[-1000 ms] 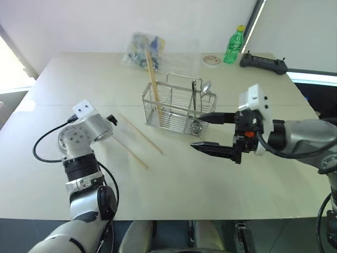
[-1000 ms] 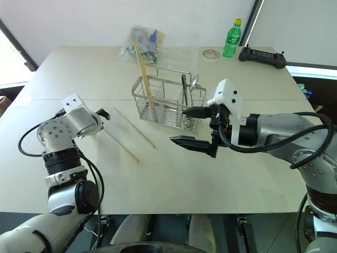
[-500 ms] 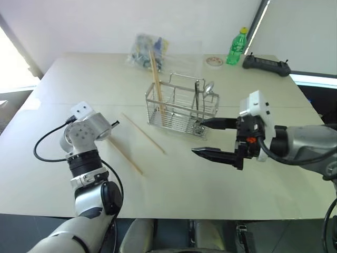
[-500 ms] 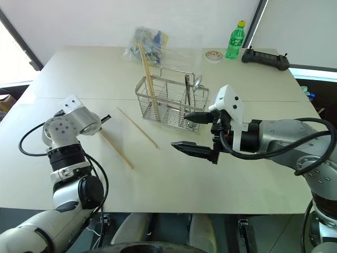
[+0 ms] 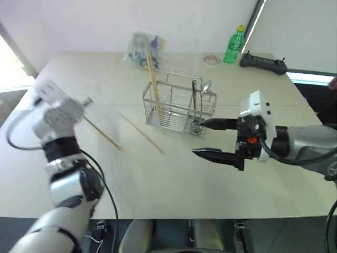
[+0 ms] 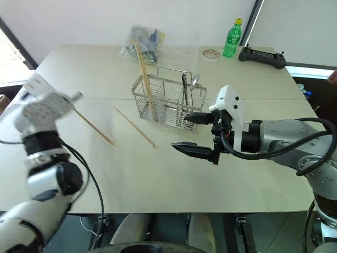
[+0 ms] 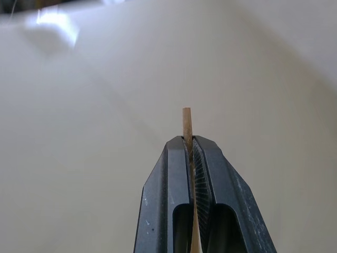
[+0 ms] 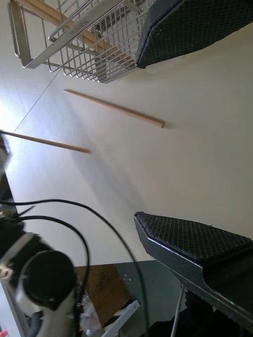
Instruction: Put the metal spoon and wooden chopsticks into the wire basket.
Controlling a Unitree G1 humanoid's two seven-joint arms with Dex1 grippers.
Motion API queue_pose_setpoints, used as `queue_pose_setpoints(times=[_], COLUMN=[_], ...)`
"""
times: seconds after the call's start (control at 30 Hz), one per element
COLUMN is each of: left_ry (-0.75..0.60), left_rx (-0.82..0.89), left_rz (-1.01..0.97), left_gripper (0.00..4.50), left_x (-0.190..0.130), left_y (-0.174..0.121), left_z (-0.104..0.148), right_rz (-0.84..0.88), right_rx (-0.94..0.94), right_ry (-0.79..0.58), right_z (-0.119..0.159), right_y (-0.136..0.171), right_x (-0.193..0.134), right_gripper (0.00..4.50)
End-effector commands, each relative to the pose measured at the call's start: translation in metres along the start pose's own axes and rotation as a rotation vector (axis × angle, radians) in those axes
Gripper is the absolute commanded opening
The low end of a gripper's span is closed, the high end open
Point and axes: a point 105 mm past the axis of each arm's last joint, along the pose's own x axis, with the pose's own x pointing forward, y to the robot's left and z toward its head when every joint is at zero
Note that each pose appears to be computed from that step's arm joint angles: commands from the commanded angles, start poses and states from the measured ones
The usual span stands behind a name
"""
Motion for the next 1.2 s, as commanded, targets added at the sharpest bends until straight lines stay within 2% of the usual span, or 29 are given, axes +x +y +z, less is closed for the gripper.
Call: queue_pose_setpoints(times=[0.03,0.1,0.17,0.27,0.43,0.63,0.77,1.13,1.2], left_ry=[-0.315,-0.467,-0.540,-0.538,-0.470,-0.361,-0.319,-0.299,-0.292], left_rx=[0.000,0.015,0.019,-0.033,-0.109,-0.050,0.083,0.180,0.188], left_rz=[-0.294,-0.572,-0.863,-1.152,-1.412,-1.513,-1.525,-1.530,-1.524], left_gripper=[0.04,0.04,0.04,0.04,0.04,0.04,0.04,0.04,0.72], left_x=[-0.015,-0.044,-0.082,-0.125,-0.167,-0.177,-0.169,-0.167,-0.166], left_y=[-0.051,-0.092,-0.132,-0.168,-0.198,-0.217,-0.218,-0.217,-0.215], left_z=[0.073,0.107,0.121,0.120,0.106,0.068,0.031,-0.005,-0.010], right_rz=[-0.009,-0.010,-0.011,-0.014,-0.024,-0.055,-0.082,-0.128,-0.132], right_rx=[-0.025,-0.020,-0.014,-0.006,0.004,0.006,0.009,0.018,0.018], right_ry=[-0.026,-0.023,-0.021,-0.024,-0.032,-0.040,-0.051,-0.069,-0.072], right_z=[0.008,0.007,0.006,0.005,0.005,0.004,0.004,0.006,0.007], right_y=[0.002,0.003,0.004,0.005,0.007,0.009,0.009,0.010,0.010], right_x=[-0.004,-0.004,-0.005,-0.005,-0.005,-0.006,-0.008,-0.011,-0.011], right_gripper=[4.50,4.50,4.50,4.50,4.50,4.50,4.50,4.50,4.50])
